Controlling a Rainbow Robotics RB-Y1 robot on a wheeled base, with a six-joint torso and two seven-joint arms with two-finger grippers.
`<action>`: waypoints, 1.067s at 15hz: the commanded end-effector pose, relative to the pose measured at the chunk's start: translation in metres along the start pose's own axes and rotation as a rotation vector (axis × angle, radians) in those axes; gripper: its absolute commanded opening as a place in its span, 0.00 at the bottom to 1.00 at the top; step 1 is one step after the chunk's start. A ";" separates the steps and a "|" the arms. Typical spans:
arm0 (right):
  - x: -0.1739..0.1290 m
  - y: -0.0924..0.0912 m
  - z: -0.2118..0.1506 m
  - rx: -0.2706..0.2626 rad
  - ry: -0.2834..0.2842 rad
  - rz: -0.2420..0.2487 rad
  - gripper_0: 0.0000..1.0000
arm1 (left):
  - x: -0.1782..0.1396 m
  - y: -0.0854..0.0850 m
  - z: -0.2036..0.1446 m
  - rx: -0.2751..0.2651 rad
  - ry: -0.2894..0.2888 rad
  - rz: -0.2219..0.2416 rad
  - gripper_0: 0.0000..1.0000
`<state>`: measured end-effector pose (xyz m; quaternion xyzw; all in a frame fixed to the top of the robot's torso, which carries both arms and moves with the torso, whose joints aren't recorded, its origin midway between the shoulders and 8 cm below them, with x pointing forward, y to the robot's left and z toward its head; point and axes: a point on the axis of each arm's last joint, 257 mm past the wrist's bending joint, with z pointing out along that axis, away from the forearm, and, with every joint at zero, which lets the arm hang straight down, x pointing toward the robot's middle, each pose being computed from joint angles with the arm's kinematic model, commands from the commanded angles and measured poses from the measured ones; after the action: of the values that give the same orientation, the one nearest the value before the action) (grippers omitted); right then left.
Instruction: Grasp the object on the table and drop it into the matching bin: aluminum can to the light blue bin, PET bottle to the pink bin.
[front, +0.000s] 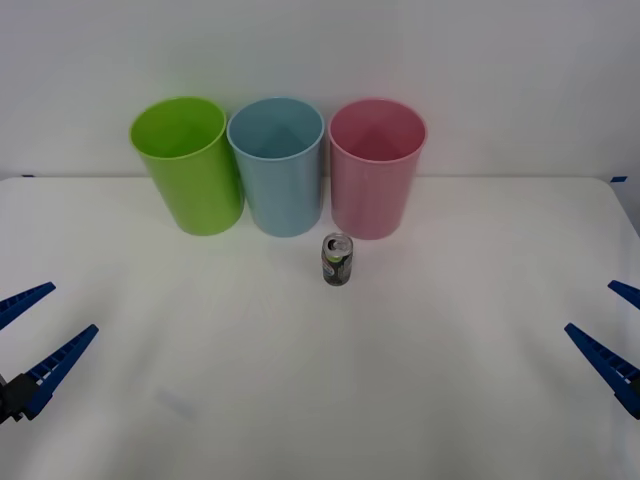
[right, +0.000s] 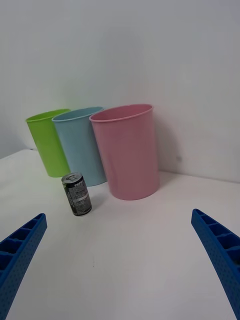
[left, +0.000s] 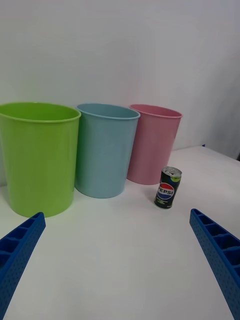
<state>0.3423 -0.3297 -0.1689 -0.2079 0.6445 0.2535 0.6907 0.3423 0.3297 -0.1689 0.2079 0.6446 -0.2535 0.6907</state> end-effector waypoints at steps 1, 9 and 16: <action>0.000 0.000 0.000 0.000 0.000 0.000 1.00 | 0.000 0.000 0.000 0.000 0.000 0.000 1.00; 0.008 0.018 0.021 -0.062 0.024 -0.025 1.00 | 0.000 0.000 0.000 0.000 0.000 0.000 1.00; 0.037 0.036 0.074 -0.150 0.026 0.002 1.00 | 0.000 0.000 0.000 0.000 0.000 0.000 1.00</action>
<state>0.3746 -0.2593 -0.1953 -0.2591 0.6344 0.2956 0.6656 0.3423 0.3297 -0.1689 0.2080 0.6445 -0.2535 0.6907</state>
